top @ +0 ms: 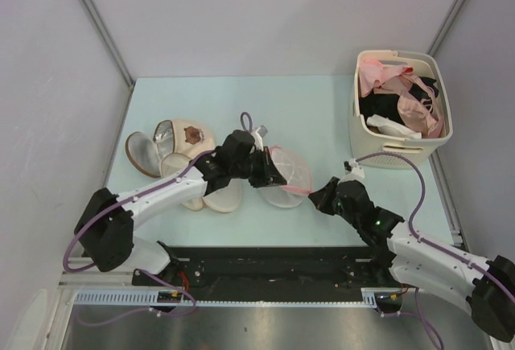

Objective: Unzip the laundry bag and remove the bra

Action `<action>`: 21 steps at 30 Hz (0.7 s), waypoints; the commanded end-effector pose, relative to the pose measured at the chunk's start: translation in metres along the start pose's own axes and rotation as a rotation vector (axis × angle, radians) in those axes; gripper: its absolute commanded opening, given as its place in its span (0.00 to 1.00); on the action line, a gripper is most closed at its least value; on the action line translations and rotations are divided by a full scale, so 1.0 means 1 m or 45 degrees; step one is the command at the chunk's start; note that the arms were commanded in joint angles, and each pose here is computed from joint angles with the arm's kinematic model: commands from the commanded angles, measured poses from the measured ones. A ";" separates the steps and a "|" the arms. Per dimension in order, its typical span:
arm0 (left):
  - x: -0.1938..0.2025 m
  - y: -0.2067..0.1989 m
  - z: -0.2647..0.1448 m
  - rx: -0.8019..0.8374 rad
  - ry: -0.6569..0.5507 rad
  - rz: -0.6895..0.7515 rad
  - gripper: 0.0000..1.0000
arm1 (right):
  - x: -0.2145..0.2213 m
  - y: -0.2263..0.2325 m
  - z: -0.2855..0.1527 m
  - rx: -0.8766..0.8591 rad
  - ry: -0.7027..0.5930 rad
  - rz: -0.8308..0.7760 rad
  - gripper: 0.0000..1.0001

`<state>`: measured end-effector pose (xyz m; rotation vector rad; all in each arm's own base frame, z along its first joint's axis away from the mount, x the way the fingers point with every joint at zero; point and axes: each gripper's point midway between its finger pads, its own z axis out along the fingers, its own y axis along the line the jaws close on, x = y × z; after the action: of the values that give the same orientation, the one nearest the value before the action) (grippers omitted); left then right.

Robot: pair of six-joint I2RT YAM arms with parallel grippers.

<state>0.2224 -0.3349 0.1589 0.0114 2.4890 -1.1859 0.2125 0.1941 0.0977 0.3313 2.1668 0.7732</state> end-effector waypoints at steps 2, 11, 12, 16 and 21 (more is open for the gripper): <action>-0.023 -0.030 -0.014 0.112 -0.046 0.159 0.00 | 0.015 -0.046 0.012 0.172 0.017 -0.052 0.00; -0.027 -0.032 0.010 0.096 0.070 0.261 0.17 | 0.009 -0.008 -0.008 0.055 -0.057 -0.052 0.00; -0.029 -0.031 0.009 0.075 0.065 0.277 0.26 | 0.006 0.000 -0.013 0.034 -0.081 -0.036 0.00; -0.042 -0.030 -0.012 -0.039 -0.006 0.298 0.83 | 0.011 0.001 -0.022 0.046 -0.074 -0.015 0.00; -0.050 -0.029 -0.064 -0.139 -0.192 0.228 0.94 | 0.015 0.007 -0.021 0.022 -0.060 -0.004 0.00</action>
<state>0.2476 -0.3335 0.1896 0.2076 2.4627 -1.0236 0.1791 0.1980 0.0890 0.2887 2.1746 0.7425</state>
